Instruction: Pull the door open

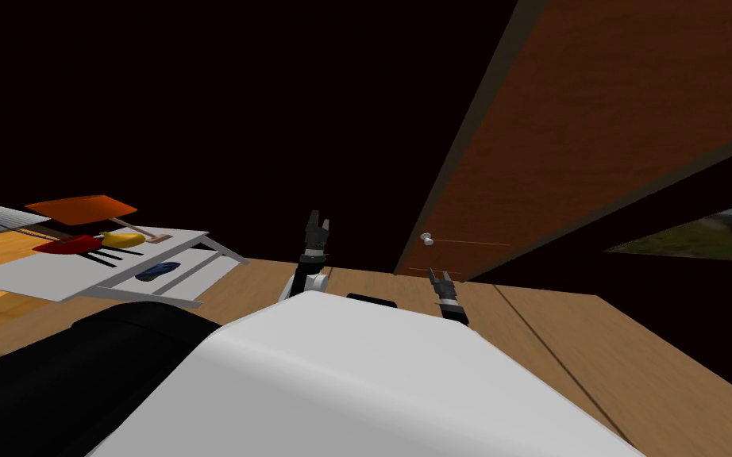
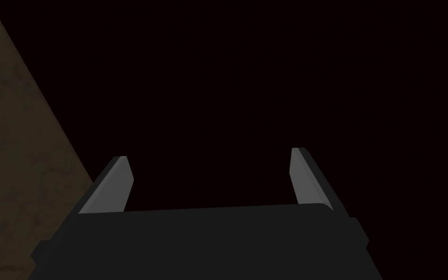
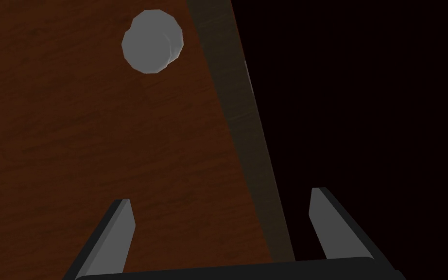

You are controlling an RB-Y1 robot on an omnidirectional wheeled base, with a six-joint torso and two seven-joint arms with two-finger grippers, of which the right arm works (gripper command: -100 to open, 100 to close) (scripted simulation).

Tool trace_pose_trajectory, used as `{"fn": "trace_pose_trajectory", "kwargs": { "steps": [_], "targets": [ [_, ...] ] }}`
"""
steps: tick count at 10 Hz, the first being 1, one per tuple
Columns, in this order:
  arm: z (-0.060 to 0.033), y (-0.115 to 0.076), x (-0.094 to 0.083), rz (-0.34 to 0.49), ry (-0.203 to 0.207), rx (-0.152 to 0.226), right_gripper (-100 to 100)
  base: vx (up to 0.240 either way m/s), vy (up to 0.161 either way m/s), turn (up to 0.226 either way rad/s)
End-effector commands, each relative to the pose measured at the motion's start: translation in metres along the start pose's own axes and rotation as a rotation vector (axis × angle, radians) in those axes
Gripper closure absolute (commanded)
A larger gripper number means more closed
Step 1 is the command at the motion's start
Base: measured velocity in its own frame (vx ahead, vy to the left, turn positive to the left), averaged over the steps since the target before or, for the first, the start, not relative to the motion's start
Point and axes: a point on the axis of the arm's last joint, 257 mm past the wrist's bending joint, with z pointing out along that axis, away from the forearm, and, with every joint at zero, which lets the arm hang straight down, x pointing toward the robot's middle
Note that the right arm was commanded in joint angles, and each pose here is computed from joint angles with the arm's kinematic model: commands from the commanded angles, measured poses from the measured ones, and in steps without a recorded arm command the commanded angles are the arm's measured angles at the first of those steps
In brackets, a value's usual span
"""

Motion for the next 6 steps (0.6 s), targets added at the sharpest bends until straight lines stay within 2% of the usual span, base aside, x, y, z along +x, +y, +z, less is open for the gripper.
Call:
{"fn": "trace_pose_trajectory", "kwargs": {
  "steps": [1, 6],
  "targets": [
    [-0.0026, -0.006, 0.005, -0.027, 0.011, 0.006, -100, 0.062, -0.031, 0.059],
    [-0.0136, -0.026, 0.017, -0.121, 0.051, 0.027, -100, 0.082, -0.049, 0.064]
  ]
}}
